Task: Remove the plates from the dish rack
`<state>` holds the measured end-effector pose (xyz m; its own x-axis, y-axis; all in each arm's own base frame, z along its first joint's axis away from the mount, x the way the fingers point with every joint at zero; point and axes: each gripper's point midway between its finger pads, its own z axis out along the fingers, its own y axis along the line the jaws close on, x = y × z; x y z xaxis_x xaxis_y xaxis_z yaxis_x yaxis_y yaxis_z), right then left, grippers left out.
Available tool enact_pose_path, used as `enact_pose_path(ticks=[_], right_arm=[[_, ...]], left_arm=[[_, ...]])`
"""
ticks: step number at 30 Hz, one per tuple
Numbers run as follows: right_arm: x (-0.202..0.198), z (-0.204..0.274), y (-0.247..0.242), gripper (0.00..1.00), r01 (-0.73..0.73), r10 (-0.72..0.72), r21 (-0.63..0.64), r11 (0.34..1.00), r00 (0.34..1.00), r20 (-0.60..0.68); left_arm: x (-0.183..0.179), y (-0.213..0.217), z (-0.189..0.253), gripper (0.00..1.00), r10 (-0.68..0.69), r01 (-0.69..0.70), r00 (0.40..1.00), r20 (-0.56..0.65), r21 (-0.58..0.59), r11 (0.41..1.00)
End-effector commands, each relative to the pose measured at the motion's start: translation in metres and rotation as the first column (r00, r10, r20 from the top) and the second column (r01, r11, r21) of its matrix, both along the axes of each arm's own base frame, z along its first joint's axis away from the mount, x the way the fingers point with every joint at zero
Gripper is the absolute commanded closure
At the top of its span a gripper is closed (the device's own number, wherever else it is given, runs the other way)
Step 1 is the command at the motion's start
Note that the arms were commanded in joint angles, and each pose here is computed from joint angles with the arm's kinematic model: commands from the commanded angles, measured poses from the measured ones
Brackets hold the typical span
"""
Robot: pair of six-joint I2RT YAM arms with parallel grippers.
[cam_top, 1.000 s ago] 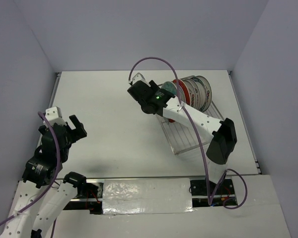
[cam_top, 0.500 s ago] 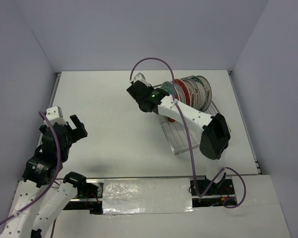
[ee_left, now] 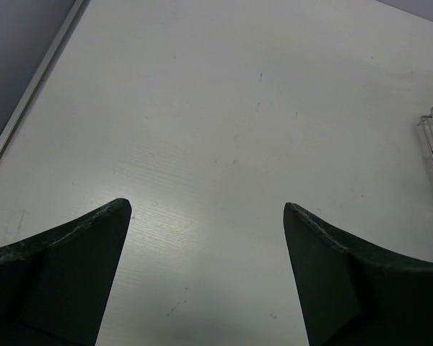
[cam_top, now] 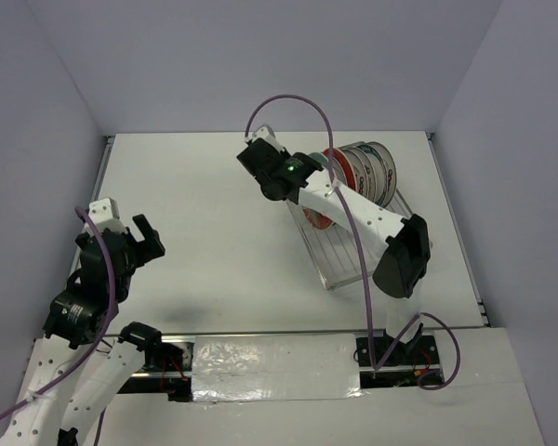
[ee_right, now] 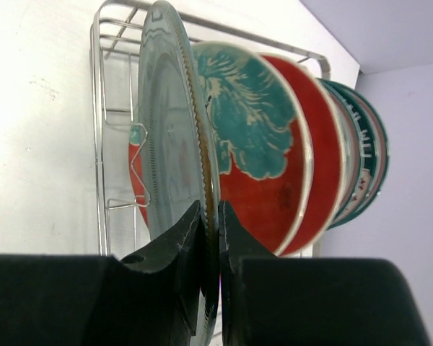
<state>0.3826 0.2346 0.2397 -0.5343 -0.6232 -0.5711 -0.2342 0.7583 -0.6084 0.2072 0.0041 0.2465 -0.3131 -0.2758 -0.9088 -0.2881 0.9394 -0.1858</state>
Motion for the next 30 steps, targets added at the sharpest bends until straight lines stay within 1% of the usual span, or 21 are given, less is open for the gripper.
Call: enact_pose_path(ticks=[1,6,9,10,11,12,13,14,15,16,17,18,19,20,21,22,23,26,27,28,30], right_arm=[[-0.005,0.082,-0.014,1.0,0.04,-0.053,0.08,0.996,0.985,0.166],[-0.025,0.142,-0.026,1.0,0.039,-0.076,0.167,0.985,0.972,0.223],[-0.047,0.181,-0.03,1.0,-0.011,-0.063,0.272,0.962,0.963,0.263],[-0.057,0.196,-0.036,1.0,-0.028,-0.073,0.341,0.94,0.957,0.28],[-0.065,0.196,-0.027,1.0,-0.086,-0.018,0.388,0.917,0.967,0.255],[-0.071,0.199,-0.025,1.0,-0.12,0.013,0.43,0.895,0.97,0.244],[-0.084,0.203,-0.027,1.0,-0.159,0.048,0.474,0.866,0.97,0.238],[-0.095,0.205,-0.008,1.0,-0.25,0.148,0.542,0.803,0.963,0.224],[-0.104,0.208,-0.002,1.0,-0.299,0.204,0.577,0.761,0.953,0.225],[-0.121,0.207,-0.004,1.0,-0.343,0.257,0.605,0.718,0.939,0.227],[-0.128,0.22,0.005,1.0,-0.406,0.302,0.648,0.645,0.914,0.272],[-0.147,0.206,0.024,1.0,-0.48,0.437,0.673,0.563,0.864,0.25],[-0.17,0.228,0.014,1.0,-0.548,0.471,0.692,0.469,0.818,0.329],[-0.179,0.246,0.017,1.0,-0.605,0.484,0.697,0.384,0.775,0.406],[-0.188,0.252,0.014,1.0,-0.624,0.489,0.705,0.336,0.756,0.436],[-0.205,0.256,0.011,1.0,-0.653,0.524,0.708,0.269,0.716,0.461],[-0.208,0.264,0.008,1.0,-0.654,0.508,0.717,0.24,0.714,0.482],[-0.224,0.27,0.011,1.0,-0.67,0.553,0.725,0.16,0.669,0.497],[-0.227,0.268,0.016,1.0,-0.665,0.571,0.734,0.139,0.659,0.489],[-0.236,0.268,0.023,1.0,-0.669,0.61,0.738,0.093,0.624,0.488],[-0.241,0.27,0.03,1.0,-0.668,0.628,0.743,0.045,0.597,0.499]], left_arm=[[0.007,-0.003,0.007,0.01,-0.015,0.015,0.999,0.029,0.006,1.0],[0.009,-0.008,0.008,0.0,-0.045,0.044,0.999,0.008,0.012,0.999],[0.011,-0.02,0.016,0.01,-0.106,0.106,0.994,-0.011,-0.011,0.994],[0.013,-0.028,0.027,0.01,-0.139,0.14,0.99,0.006,-0.038,0.989],[0.012,-0.052,0.034,0.01,-0.257,0.258,0.966,0.023,-0.091,0.962],[0.011,-0.068,0.042,0.01,-0.335,0.338,0.941,0.052,-0.121,0.933],[0.012,-0.084,0.061,0.01,-0.401,0.419,0.906,0.137,-0.148,0.896],[0.003,-0.111,0.074,0.01,-0.523,0.555,0.83,0.195,-0.186,0.811],[-0.002,-0.124,0.085,0.0,-0.575,0.622,0.78,0.249,-0.195,0.759],[-0.006,-0.136,0.107,0.0,-0.605,0.686,0.716,0.349,-0.191,0.702],[-0.013,-0.146,0.116,0.0,-0.639,0.737,0.662,0.391,-0.189,0.649],[-0.025,-0.158,0.123,0.01,-0.683,0.797,0.594,0.425,-0.195,0.572],[-0.029,-0.163,0.134,0.0,-0.694,0.824,0.552,0.463,-0.173,0.54],[-0.034,-0.165,0.137,0.0,-0.704,0.839,0.528,0.476,-0.165,0.518],[-0.04,-0.168,0.141,0.0,-0.724,0.861,0.492,0.484,-0.145,0.488],[-0.042,-0.169,0.142,0.0,-0.729,0.866,0.482,0.486,-0.134,0.482],[-0.044,-0.168,0.141,0.0,-0.739,0.868,0.478,0.475,-0.123,0.482],[-0.049,-0.17,0.137,0.01,-0.765,0.88,0.457,0.454,-0.109,0.462],[-0.053,-0.173,0.136,0.0,-0.782,0.894,0.431,0.45,-0.099,0.436],[-0.053,-0.174,0.135,0.01,-0.788,0.9,0.42,0.45,-0.096,0.425],[-0.051,-0.175,0.133,0.01,-0.788,0.899,0.423,0.446,-0.099,0.427]])
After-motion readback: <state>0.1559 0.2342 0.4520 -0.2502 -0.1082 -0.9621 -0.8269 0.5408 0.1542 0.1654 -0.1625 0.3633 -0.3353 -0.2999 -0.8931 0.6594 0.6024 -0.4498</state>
